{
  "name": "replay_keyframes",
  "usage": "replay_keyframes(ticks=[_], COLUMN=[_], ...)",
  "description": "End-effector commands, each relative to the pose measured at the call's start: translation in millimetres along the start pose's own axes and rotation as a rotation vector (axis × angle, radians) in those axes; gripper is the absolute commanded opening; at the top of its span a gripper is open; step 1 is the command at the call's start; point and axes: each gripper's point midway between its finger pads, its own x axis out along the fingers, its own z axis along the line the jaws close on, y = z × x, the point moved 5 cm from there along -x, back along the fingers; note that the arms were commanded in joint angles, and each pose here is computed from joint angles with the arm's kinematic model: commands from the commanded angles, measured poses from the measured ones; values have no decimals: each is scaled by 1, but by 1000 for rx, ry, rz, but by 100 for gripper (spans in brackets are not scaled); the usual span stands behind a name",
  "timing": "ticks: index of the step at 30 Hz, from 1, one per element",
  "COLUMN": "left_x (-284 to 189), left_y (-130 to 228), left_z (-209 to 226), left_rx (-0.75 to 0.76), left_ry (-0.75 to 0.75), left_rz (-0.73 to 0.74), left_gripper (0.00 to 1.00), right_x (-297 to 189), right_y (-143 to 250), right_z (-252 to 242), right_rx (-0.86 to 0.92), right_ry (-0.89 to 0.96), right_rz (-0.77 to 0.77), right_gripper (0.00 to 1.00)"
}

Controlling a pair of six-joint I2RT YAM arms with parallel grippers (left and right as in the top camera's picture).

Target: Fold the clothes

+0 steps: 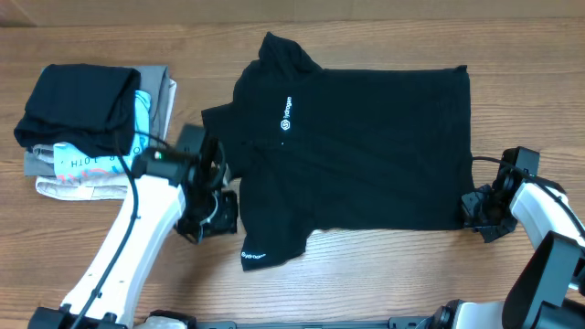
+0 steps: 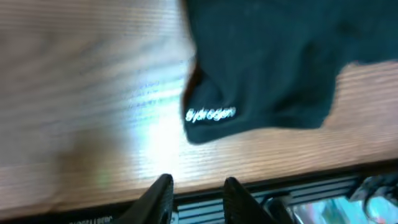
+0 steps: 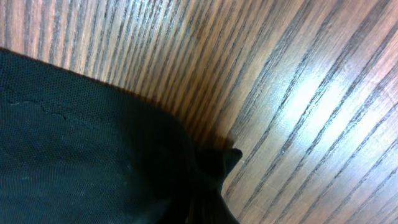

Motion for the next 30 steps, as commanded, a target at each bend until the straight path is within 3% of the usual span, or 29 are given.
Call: replay_keyframes(ticks=[1, 6, 14, 19, 30], left_x=[40, 73, 85, 92, 106], left_y=[18, 24, 20, 19, 17], left_z=[8, 9, -6, -4, 2], left_rx=[-62, -34, 87, 33, -83], left_ry=[23, 69, 43, -83, -149], left_rz=[74, 75, 9, -33, 1], left_gripper=[33, 37, 51, 53, 53], right_x=[6, 6, 6, 6, 6], right_y=[4, 4, 4, 4, 4], right_z=[-3, -2, -3, -3, -3], right_rx=[-4, -4, -5, -4, -4], right_ry=[-3, -6, -5, -3, -3], right_rz=[14, 11, 12, 14, 14], right_gripper=[4, 4, 4, 4, 4])
